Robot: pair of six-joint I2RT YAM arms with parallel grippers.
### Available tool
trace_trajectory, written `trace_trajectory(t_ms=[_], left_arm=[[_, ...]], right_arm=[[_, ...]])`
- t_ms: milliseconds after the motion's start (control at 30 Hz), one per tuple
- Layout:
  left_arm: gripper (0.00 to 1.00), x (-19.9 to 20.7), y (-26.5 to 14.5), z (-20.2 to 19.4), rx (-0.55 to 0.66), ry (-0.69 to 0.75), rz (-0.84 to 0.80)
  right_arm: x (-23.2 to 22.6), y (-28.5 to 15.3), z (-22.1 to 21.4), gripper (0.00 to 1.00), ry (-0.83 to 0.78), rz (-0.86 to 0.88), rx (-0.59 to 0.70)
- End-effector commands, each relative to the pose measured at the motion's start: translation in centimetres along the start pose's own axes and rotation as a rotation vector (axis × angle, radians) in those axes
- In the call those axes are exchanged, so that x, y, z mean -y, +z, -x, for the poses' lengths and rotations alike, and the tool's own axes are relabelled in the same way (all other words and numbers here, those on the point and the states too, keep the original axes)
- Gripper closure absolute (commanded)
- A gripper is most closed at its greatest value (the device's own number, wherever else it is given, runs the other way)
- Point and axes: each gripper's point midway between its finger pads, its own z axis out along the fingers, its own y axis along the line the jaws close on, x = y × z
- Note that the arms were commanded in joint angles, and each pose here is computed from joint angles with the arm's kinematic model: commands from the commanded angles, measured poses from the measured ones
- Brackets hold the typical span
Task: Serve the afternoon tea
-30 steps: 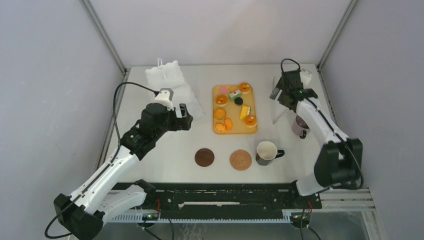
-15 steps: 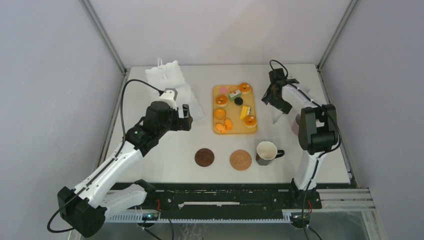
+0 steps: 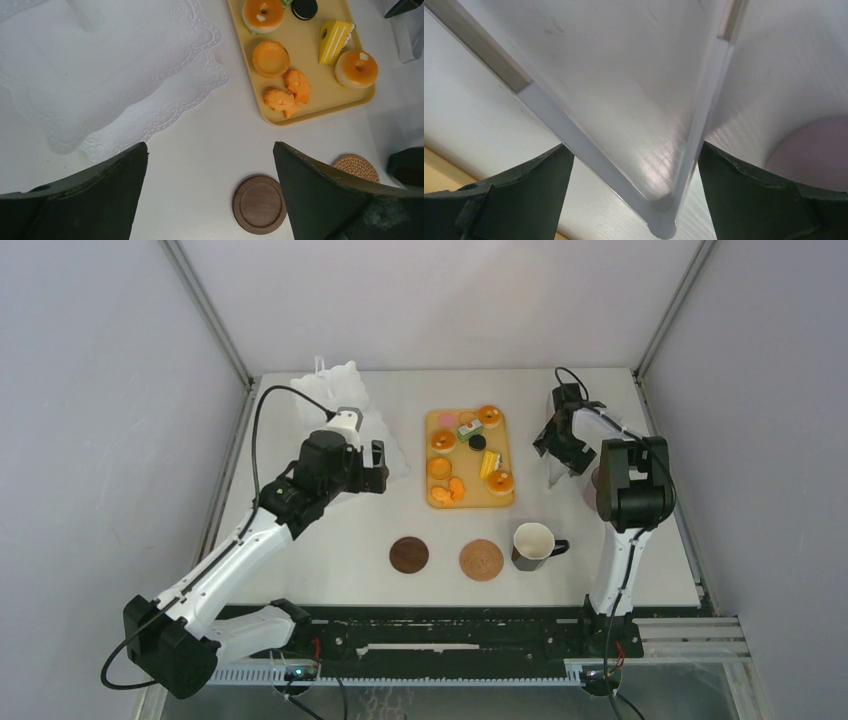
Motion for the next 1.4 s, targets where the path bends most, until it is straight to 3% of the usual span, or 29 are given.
trace_trajectory(t_ms=[0, 133, 300, 467, 600, 767, 1033, 1267, 1367], left_arm=[[0.00, 0.9, -0.7, 3.6, 0.083, 0.005, -0.026], [0.00, 1.1, -0.5, 3.6, 0.077, 0.002, -0.030], [0.00, 1.2, -0.3, 3.5, 0.072, 0.000, -0.033], [0.00, 1.2, -0.2, 3.3, 0.068, -0.001, -0.035], [0.00, 1.3, -0.1, 3.3, 0.065, -0.005, -0.037], [0.00, 1.3, -0.1, 3.2, 0.065, -0.008, -0.041], [0.00, 1.3, -0.2, 3.2, 0.068, -0.009, -0.041], [0.00, 1.3, -0.2, 3.0, 0.065, -0.017, -0.043], [0.00, 1.3, -0.3, 2.9, 0.067, -0.018, -0.043]], right_arm=[[-2.0, 0.1, 2.7, 0.00, -0.003, 0.062, 0.066], [-2.9, 0.2, 3.2, 0.05, -0.046, 0.087, 0.061], [-2.9, -0.2, 3.6, 0.41, -0.120, 0.074, 0.095], [-3.6, -0.7, 2.9, 0.62, -0.288, 0.107, 0.094], [-4.2, -1.4, 1.7, 0.70, -0.469, 0.130, 0.102], [-4.4, -2.2, 0.0, 0.71, -0.630, 0.177, 0.110], [-3.8, -3.2, -1.2, 1.00, -0.768, 0.287, 0.105], [-4.6, -3.7, -1.6, 0.97, -0.774, 0.356, 0.102], [-4.8, -3.5, -1.8, 0.74, -0.767, 0.357, 0.099]])
